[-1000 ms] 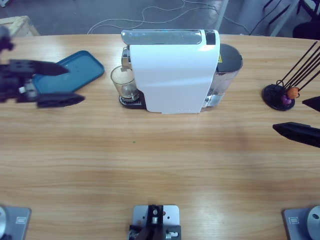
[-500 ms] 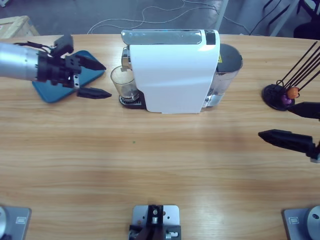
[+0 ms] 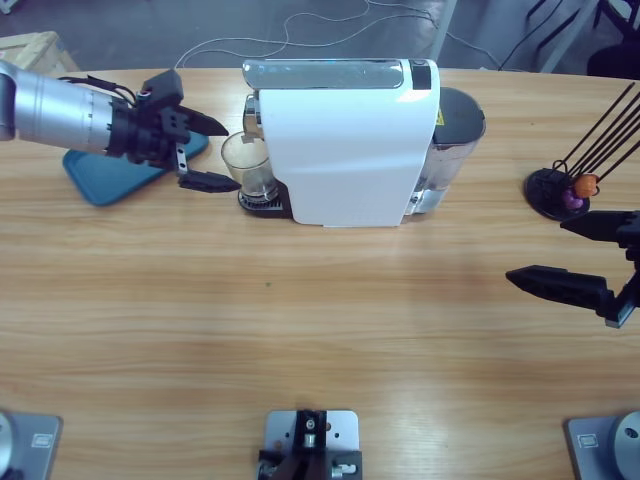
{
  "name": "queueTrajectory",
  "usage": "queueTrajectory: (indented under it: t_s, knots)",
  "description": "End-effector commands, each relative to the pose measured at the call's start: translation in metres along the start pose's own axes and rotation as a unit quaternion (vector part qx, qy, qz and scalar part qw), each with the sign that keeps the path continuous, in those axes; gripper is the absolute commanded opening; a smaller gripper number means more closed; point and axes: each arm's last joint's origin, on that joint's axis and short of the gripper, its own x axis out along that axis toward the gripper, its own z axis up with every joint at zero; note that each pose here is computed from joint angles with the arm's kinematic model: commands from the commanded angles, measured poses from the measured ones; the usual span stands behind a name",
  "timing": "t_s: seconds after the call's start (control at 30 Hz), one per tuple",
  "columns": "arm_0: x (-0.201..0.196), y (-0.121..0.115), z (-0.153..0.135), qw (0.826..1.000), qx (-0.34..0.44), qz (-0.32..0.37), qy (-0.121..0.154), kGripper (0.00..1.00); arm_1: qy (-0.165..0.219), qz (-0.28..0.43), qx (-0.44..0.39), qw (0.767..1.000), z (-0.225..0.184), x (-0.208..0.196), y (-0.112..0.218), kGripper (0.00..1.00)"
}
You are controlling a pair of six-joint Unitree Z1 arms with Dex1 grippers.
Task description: Pour coffee
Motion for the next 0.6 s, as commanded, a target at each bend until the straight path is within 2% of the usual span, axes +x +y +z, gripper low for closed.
queueTrajectory:
  t_s: [0.03, 0.6]
  knots:
    - [0.021, 0.004, -0.008, 1.000, -0.018, -0.009, 0.016, 0.991, 0.025, 0.012, -0.012, 1.000, 0.001, 0.008, 0.002, 1.000]
    - [0.042, 0.010, 0.002, 1.000, -0.018, -0.014, 0.019, 0.991, 0.024, 0.013, -0.012, 1.000, 0.000, 0.008, 0.002, 1.000]
